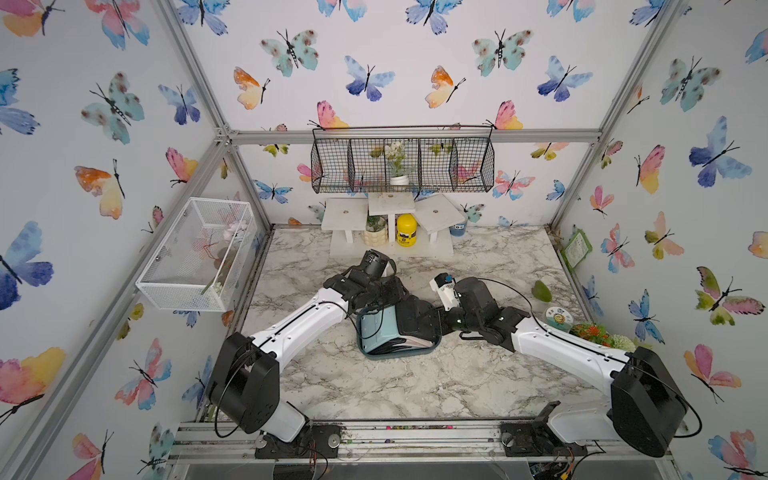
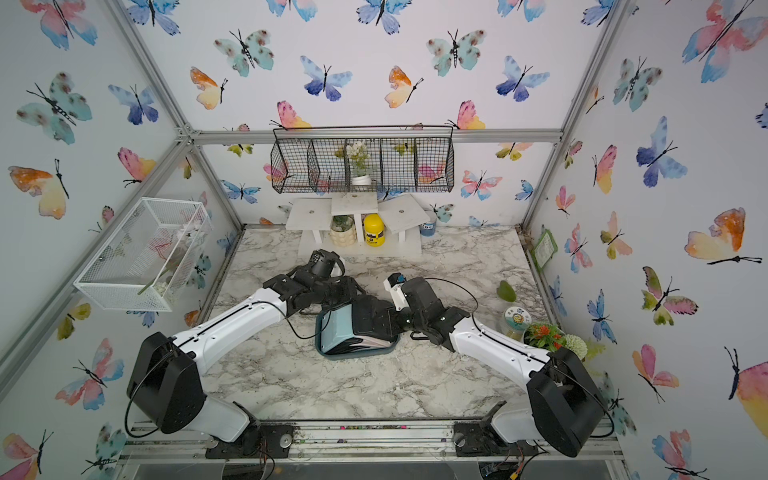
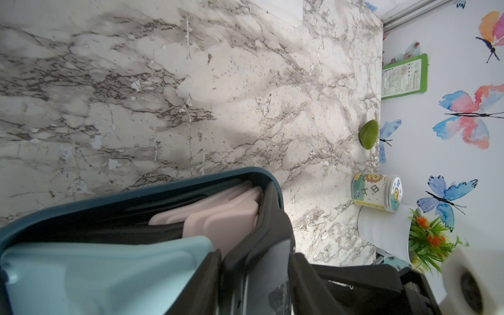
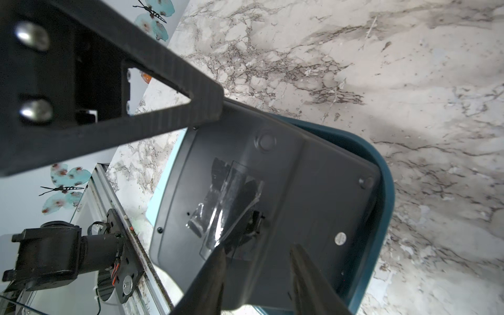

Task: Put the calculator in the storage box
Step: Place the calculator in the storage box.

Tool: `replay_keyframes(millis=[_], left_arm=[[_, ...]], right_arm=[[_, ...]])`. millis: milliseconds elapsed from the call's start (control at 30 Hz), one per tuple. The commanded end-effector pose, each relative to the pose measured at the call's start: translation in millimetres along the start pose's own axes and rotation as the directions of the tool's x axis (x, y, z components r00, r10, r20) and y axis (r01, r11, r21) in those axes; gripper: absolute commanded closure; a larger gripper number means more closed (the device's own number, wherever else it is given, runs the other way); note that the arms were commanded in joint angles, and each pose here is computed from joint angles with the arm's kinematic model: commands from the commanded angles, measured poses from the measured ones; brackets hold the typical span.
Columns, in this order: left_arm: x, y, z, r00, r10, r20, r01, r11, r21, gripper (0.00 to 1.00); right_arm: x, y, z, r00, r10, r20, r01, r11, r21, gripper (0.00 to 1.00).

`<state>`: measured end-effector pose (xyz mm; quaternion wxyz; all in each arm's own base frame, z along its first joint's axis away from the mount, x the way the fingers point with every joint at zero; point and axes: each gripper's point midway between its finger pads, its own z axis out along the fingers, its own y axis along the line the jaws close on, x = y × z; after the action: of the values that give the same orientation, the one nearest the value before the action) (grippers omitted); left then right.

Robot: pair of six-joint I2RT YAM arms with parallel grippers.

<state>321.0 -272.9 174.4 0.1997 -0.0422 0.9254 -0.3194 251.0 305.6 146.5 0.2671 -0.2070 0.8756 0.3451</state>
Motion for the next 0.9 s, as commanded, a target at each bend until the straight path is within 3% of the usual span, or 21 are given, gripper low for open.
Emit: replay_keyframes(millis=[0,300,467,700,767,867], left_arm=[[-8,-4,1,0.999,0.035,0.008,-0.035,0.999,0.000,0.54],[-1,-8,-5,0.999,0.048,-0.005,-0.048,0.999,0.025,0.43],[-13,-16,-32,0.994,0.075,0.080,-0.078,0.997,0.028,0.33],[-21,-23,-80,0.971,0.115,0.209,-0.125,0.992,0.033,0.12],[-19,-23,-94,0.962,0.121,0.243,-0.134,0.990,0.037,0.00],[-15,-21,-115,0.947,0.126,0.296,-0.146,0.988,0.045,0.01]], right_arm=[[-2,15,2,1.000,-0.011,-0.015,0.010,0.999,-0.047,0.58],[-1,-13,-4,1.000,0.011,-0.008,-0.010,0.992,0.123,0.56],[-6,-12,-13,1.000,0.001,0.015,-0.003,0.991,0.136,0.55],[-12,-2,-34,0.998,-0.034,0.059,0.027,0.994,0.109,0.38],[-13,1,-41,0.997,-0.038,0.070,0.031,0.994,0.107,0.33],[-15,3,-53,0.995,-0.044,0.089,0.034,0.993,0.115,0.25]])
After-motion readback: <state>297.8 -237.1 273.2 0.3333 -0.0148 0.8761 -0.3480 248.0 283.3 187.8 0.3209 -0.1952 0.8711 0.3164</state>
